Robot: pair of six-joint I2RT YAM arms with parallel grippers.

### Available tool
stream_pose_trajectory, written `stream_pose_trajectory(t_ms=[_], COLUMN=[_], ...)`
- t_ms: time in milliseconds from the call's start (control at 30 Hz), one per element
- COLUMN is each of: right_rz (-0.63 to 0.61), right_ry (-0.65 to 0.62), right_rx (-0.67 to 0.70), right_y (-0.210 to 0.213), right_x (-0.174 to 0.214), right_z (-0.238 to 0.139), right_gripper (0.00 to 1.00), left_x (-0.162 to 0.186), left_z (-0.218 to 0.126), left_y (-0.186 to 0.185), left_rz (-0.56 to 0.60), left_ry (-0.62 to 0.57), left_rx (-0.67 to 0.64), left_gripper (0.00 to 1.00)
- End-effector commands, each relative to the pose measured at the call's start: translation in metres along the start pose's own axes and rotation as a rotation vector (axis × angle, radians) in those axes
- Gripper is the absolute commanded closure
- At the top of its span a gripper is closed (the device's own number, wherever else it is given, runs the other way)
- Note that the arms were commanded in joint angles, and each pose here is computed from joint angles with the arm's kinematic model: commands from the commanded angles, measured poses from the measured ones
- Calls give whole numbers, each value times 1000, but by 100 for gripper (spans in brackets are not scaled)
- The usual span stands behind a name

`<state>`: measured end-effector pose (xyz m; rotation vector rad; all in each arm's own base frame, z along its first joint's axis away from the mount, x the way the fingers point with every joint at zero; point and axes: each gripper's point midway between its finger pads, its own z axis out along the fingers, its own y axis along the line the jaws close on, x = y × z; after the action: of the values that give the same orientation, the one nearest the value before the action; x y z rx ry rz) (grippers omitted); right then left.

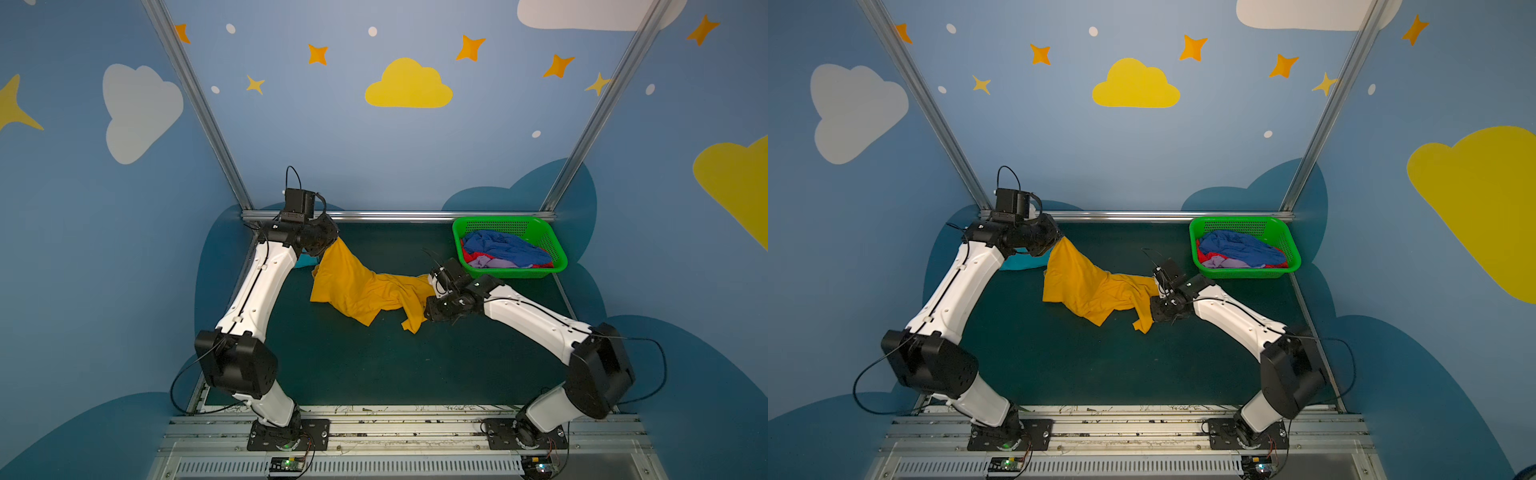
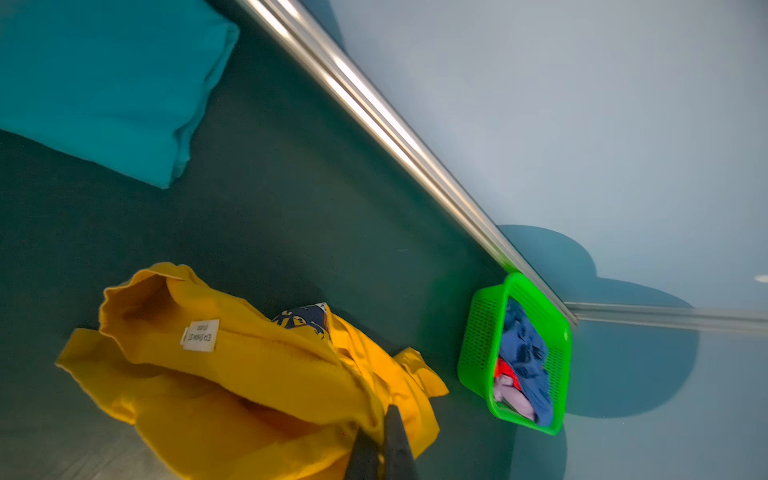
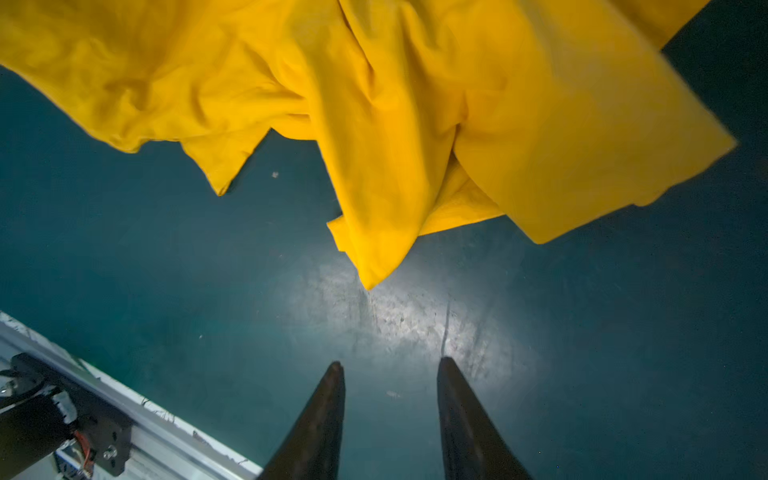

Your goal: Fold and stack the t-shirts

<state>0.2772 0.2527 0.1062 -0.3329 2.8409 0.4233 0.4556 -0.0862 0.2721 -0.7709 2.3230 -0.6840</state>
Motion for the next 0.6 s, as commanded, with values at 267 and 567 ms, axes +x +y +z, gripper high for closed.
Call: stream_pose_trajectory(t_ms=[267,567], right_rz=[56,121], right_ry=[210,6], right_rx=[-16,84], right_y=[32,-12], right_x=[23,-45], right_z=[78,41], right_gripper=[29,100], left_x=[-31,-57], left_z=[68,71], left_y=[55,48], left_rz=[-94,-109], left_ry=[22,32], left_rx=[-114,-101], left_gripper=[96,96])
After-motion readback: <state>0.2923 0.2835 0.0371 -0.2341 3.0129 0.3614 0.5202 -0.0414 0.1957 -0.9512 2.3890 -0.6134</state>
